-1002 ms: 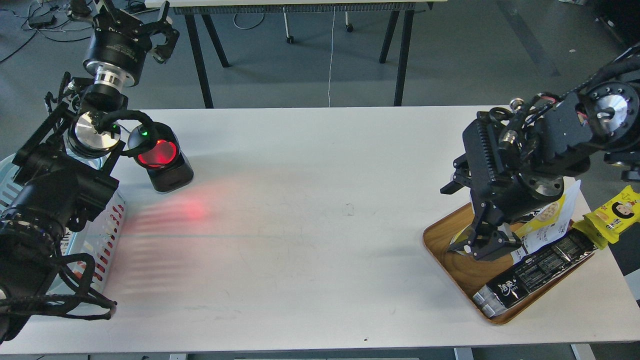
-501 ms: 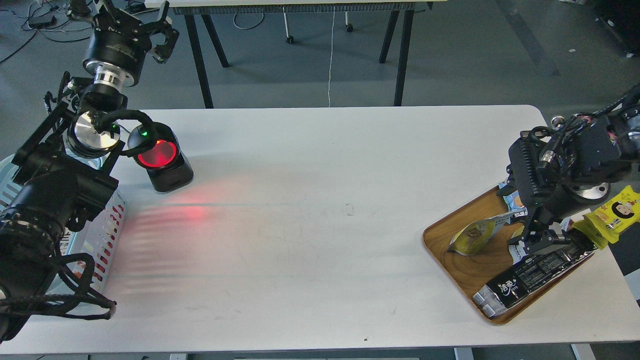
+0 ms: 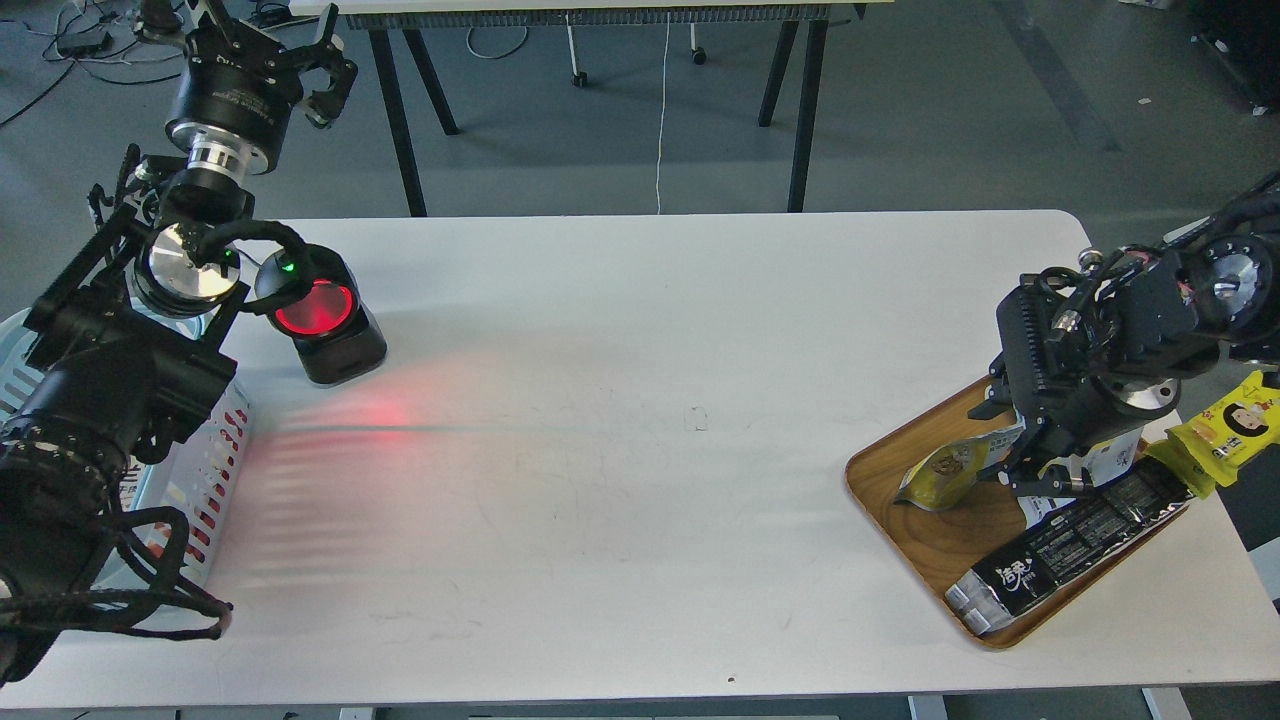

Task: Scan snack and place in basket
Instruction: 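Lower the right gripper onto the yellow-and-white pouch on the tray and grasp it, then lift the yellow pouch and carry it to the table center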

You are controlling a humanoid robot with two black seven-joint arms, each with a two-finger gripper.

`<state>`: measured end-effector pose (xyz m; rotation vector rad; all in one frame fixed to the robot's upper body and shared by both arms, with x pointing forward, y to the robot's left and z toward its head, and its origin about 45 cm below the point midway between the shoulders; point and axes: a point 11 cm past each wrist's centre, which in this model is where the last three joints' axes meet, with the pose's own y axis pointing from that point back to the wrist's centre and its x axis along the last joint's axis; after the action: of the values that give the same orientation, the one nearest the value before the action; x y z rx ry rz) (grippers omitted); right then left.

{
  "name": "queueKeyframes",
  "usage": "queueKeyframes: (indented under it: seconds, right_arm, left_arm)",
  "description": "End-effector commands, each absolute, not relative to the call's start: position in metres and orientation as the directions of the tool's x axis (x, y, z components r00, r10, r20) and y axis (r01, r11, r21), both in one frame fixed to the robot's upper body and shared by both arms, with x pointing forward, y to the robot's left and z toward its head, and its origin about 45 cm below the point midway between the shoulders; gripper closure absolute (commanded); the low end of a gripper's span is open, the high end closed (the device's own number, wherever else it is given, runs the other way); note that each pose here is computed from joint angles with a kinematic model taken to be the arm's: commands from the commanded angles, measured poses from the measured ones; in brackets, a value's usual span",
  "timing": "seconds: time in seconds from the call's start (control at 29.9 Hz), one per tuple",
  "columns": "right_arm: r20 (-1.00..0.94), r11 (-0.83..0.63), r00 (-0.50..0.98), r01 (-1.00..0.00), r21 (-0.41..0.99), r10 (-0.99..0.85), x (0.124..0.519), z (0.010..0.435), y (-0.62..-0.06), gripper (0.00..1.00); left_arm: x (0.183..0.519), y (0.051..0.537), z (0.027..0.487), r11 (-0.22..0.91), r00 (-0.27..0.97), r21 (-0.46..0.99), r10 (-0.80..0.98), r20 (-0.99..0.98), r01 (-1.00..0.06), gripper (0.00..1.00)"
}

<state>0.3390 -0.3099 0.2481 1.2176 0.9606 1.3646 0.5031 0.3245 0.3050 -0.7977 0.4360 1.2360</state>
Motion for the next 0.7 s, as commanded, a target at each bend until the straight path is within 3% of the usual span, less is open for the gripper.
queueKeyframes:
  seconds: [0.0, 0.17, 0.27, 0.47, 0.67]
  right_arm:
    - [0.17, -0.161, 0.035, -0.184, 0.97, 0.985, 0.342, 0.249, -0.308, 0.76]
    - [0.173, -0.164, 0.027, -0.194, 0.967, 0.985, 0.346, 0.25, -0.304, 0.85]
    - [0.173, -0.166, 0.024, -0.193, 0.967, 0.985, 0.346, 0.25, -0.304, 0.99]
    - [0.197, -0.188, 0.02, -0.208, 0.96, 0.98, 0.347, 0.257, -0.303, 1.0]
    - [0.227, -0.231, -0.047, -0.288, 0.929, 0.973, 0.361, 0.299, -0.286, 1.0]
  left_arm:
    - [0.503, 0.328, 0.304, 0.11, 0.292, -0.297, 0.667, -0.686, -0.949, 0.0]
    - [0.503, 0.327, 0.304, 0.11, 0.291, -0.295, 0.665, -0.688, -0.949, 0.0]
    - [0.503, 0.326, 0.303, 0.112, 0.292, -0.294, 0.665, -0.688, -0.949, 0.0]
    - [0.503, 0.326, 0.303, 0.112, 0.292, -0.294, 0.665, -0.688, -0.949, 0.0]
    - [0.504, 0.325, 0.305, 0.114, 0.295, -0.297, 0.665, -0.686, -0.948, 0.0]
